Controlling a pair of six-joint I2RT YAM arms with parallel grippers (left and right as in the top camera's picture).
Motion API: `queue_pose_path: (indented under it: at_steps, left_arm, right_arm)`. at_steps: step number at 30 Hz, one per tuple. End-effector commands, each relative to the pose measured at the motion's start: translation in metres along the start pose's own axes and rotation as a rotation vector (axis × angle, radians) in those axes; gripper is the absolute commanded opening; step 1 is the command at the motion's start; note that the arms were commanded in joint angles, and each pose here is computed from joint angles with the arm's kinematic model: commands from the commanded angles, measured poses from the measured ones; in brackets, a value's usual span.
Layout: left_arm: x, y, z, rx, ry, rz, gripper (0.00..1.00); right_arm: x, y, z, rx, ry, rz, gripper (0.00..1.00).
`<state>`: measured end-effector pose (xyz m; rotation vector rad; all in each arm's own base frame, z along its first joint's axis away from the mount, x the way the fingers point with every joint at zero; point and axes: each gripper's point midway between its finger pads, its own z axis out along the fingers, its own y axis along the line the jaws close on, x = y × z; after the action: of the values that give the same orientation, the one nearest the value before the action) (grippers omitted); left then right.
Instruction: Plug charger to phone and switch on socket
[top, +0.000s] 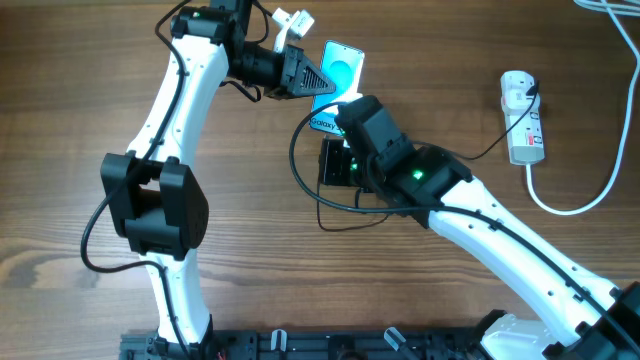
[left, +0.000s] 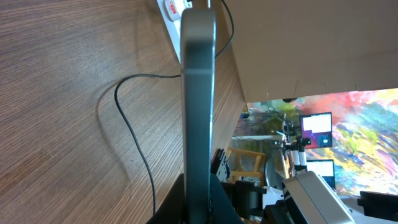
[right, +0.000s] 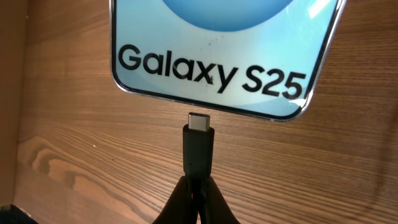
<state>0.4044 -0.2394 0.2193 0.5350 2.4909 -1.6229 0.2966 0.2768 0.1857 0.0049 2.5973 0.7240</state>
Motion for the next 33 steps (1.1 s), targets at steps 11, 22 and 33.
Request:
queue_pose_path:
  at_steps: [11,22,33]
  left_arm:
    - [-0.0036,-0.0222,-0.0084,0.034,-0.023,0.027,0.04]
    - [-0.0034,-0.0222,-0.0084,0.033,-0.022,0.029,0.04]
    - [-0.0013,-0.0224,-0.0082,0.034,-0.016,0.017,0.04]
  right_arm:
    - [-0.0038,0.0022,0.0004,0.000,-0.004,0.013,0.05]
    - [-0.0068,0.0028,0.0004,-0.001,-0.018,0.014,0.05]
    - [-0.0107,0.0014,0.0003,0.009,-0.039,0.047,0.05]
